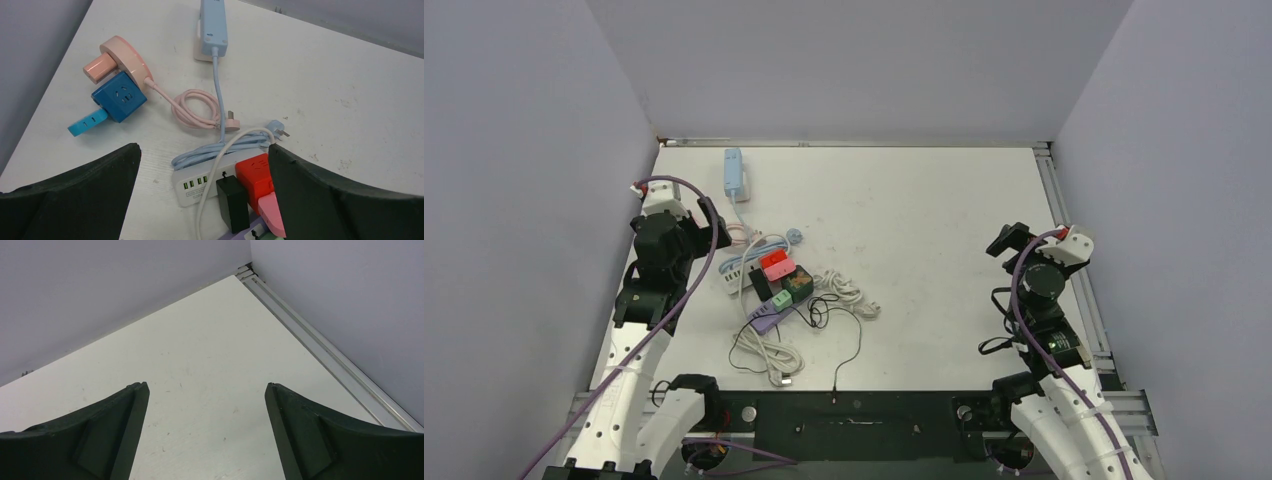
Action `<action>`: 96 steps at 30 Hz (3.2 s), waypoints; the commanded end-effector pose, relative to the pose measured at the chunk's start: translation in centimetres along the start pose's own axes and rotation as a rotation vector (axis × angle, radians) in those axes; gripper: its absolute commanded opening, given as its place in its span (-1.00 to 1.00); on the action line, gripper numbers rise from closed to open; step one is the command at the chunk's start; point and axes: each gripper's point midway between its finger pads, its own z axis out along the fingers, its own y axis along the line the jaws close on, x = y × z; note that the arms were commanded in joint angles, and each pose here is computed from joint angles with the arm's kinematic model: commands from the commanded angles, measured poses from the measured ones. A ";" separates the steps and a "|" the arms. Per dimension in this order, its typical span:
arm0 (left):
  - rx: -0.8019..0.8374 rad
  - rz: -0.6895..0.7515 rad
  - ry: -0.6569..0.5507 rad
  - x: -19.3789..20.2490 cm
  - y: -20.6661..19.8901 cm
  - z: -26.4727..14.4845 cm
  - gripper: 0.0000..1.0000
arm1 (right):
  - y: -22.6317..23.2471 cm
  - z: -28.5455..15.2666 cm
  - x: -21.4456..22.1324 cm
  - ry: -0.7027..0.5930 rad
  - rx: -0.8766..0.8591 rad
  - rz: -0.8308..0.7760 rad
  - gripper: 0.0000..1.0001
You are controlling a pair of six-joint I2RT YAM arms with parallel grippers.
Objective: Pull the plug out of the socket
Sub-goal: Move the socket to the center of the board.
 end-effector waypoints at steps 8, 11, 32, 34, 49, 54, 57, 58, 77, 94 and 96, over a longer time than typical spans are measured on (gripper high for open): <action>0.003 0.020 -0.020 -0.6 0.1 -0.5 0.92 | 1.2 0.0 -0.6 -0.017 -0.066 0.001 0.79; 0.121 0.077 -0.009 -0.1 -2.3 -0.7 0.92 | 3.2 -0.1 0.1 0.010 -0.186 -0.050 0.80; 0.310 0.246 0.155 5.0 -7.5 -1.4 0.92 | 26.6 -10.8 19.1 0.511 -1.083 -0.471 0.97; 0.316 0.242 0.137 4.8 -7.5 -1.6 0.92 | 27.9 -11.6 20.4 0.521 -1.105 -0.509 0.87; 0.358 0.233 0.167 5.6 -8.3 -1.6 0.92 | 28.4 -11.4 26.5 0.564 -1.010 -0.622 0.30; 0.355 0.234 0.167 5.6 -8.3 -1.5 0.93 | 27.5 -10.5 26.4 0.541 -0.941 -0.628 -0.27; 0.354 0.235 0.171 5.7 -8.2 -1.4 0.92 | 26.6 -9.1 25.7 0.506 -0.847 -0.619 -0.59; 0.353 0.235 0.172 5.7 -8.3 -1.4 0.92 | 26.2 -8.6 25.4 0.492 -0.813 -0.618 -0.66; 0.641 0.262 0.193 7.2 -14.7 -3.5 0.92 | 17.8 -0.2 19.6 0.378 -0.444 -0.431 -0.78; 0.825 0.187 0.246 5.9 -25.9 -3.0 0.92 | 16.0 -1.1 14.6 0.270 -0.568 -0.225 0.88; 0.795 0.214 0.230 6.4 -24.8 -2.8 0.92 | 17.2 -1.9 13.9 0.254 -0.657 -0.215 1.00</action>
